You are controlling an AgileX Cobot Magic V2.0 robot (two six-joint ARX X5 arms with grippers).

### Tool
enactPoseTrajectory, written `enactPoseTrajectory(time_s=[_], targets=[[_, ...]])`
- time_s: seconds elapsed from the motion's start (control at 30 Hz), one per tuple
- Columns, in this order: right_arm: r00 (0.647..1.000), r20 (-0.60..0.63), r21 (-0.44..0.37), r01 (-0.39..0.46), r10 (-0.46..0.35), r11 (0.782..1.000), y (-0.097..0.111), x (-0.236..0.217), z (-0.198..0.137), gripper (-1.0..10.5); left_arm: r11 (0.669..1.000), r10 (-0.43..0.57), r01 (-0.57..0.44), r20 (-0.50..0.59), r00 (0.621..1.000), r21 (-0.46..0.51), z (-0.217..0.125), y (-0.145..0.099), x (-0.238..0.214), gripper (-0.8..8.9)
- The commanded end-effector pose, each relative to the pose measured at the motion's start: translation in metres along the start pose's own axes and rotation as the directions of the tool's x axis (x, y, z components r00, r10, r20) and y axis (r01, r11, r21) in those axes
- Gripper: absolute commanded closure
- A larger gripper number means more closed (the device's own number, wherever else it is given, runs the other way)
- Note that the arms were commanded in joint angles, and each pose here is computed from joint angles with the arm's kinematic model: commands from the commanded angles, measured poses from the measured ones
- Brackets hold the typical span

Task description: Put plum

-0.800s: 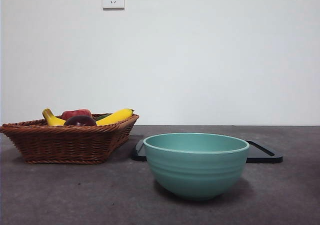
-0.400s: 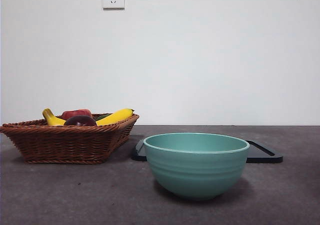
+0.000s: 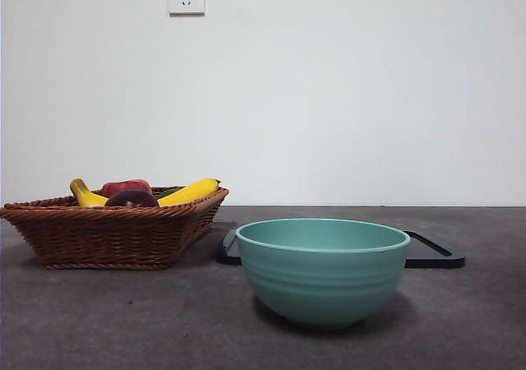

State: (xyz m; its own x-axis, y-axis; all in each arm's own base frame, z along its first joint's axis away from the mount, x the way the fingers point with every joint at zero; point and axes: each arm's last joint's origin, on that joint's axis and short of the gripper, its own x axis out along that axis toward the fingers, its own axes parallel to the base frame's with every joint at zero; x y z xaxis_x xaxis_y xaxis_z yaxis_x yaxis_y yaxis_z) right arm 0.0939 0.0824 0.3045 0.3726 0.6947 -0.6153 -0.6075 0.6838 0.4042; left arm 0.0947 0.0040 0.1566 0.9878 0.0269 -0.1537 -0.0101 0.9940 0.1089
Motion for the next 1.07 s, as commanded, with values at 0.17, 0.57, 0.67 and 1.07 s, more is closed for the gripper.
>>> enactPoseTrajectory(time_s=[0.17,0.57,0.67,1.07], targets=[[1.0,0.017,-0.023,-0.012,0.012,1.0,0.003,-0.002,0.004,9.4,1.0,0.004,-0.004,-0.026,1.0,-0.007,-0.007,0.0,0.002,8.07],[0.945,0.292,-0.034,0.163,-0.146,0.986,-0.016,-0.034,0.005,9.4,1.0,0.003,-0.004,-0.026,1.0,-0.007,-0.007,0.0,0.002,8.07],[0.868,0.447,-0.086,0.285,-0.218,0.955,-0.026,-0.041,0.002,9.4,1.0,0.003,-0.004,-0.026,1.0,-0.007,-0.007,0.0,0.002,8.07],[0.504,0.717,0.071,0.634,-0.481,0.77,-0.086,-0.005,-0.066,9.4,1.0,0.004,-0.004,-0.026,1.0,-0.007,-0.007,0.0,0.002,8.07]])
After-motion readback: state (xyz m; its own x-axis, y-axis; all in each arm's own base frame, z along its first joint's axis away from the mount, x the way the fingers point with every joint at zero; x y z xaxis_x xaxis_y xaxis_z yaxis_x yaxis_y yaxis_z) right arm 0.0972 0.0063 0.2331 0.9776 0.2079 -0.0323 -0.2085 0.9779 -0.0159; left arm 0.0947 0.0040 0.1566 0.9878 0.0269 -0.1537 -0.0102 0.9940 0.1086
